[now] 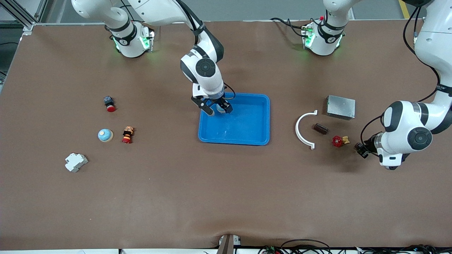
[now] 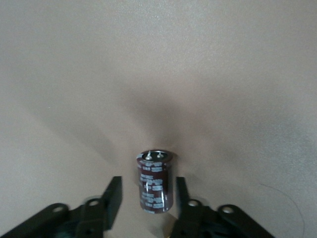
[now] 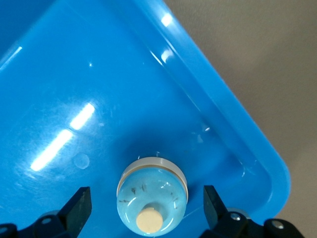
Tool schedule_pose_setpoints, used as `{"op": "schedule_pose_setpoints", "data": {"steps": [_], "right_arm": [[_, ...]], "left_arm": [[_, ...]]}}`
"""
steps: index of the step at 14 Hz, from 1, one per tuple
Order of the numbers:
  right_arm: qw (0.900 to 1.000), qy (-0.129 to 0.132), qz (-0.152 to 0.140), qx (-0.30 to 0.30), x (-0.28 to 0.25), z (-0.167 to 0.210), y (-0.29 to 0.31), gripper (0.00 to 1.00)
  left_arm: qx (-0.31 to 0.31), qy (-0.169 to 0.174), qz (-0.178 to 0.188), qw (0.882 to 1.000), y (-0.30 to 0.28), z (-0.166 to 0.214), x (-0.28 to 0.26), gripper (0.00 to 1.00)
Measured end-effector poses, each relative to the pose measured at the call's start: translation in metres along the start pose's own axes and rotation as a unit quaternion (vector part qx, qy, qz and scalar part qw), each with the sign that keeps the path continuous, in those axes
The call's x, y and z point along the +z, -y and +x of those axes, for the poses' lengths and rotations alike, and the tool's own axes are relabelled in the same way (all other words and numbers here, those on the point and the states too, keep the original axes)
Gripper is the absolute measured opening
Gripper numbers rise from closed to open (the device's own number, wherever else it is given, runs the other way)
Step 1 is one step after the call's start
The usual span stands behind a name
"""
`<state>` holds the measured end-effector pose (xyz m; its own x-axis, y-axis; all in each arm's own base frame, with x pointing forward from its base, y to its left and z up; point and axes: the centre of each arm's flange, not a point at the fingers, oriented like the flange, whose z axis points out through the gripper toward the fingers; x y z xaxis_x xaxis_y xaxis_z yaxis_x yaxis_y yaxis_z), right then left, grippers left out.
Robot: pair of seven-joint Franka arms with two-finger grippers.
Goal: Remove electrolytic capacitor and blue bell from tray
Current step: 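Grasp the bell with the right gripper while the left gripper places the capacitor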
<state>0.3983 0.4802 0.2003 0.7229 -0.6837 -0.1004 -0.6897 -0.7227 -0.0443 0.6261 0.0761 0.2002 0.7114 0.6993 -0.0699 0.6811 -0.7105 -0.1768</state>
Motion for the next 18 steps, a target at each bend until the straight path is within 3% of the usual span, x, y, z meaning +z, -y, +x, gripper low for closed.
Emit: {"op": "schedule_pose_setpoints", "data": {"steps": [4,8,10,11,15,18], "right_arm": [[1.000,0.000,-0.001,0.000,0.004,-0.003,0.003,1.00],[1.000,0.000,0.001,-0.001,0.005,-0.004,0.006,0.96],[1.000,0.000,0.002,-0.001,0.005,-0.005,0.007,0.78],[1.000,0.000,0.003,0.000,0.004,-0.005,0.008,0.64],[1.000,0.000,0.004,0.004,0.003,-0.005,0.009,0.62],[1.000,0.000,0.008,0.006,0.000,-0.005,0.013,0.62]], "left_arm": [[-0.004,-0.001,-0.002,1.000,0.000,0.001,-0.001,0.99],[0.003,-0.009,-0.009,1.000,-0.008,-0.004,-0.015,1.00],[0.005,-0.008,-0.020,1.000,-0.017,-0.013,-0.029,1.00],[0.001,-0.007,-0.028,1.000,-0.019,-0.016,-0.038,1.00],[0.009,0.012,-0.048,0.999,-0.042,-0.049,-0.088,1.00],[0.035,0.001,-0.047,0.998,-0.060,-0.084,-0.139,1.00]]}}
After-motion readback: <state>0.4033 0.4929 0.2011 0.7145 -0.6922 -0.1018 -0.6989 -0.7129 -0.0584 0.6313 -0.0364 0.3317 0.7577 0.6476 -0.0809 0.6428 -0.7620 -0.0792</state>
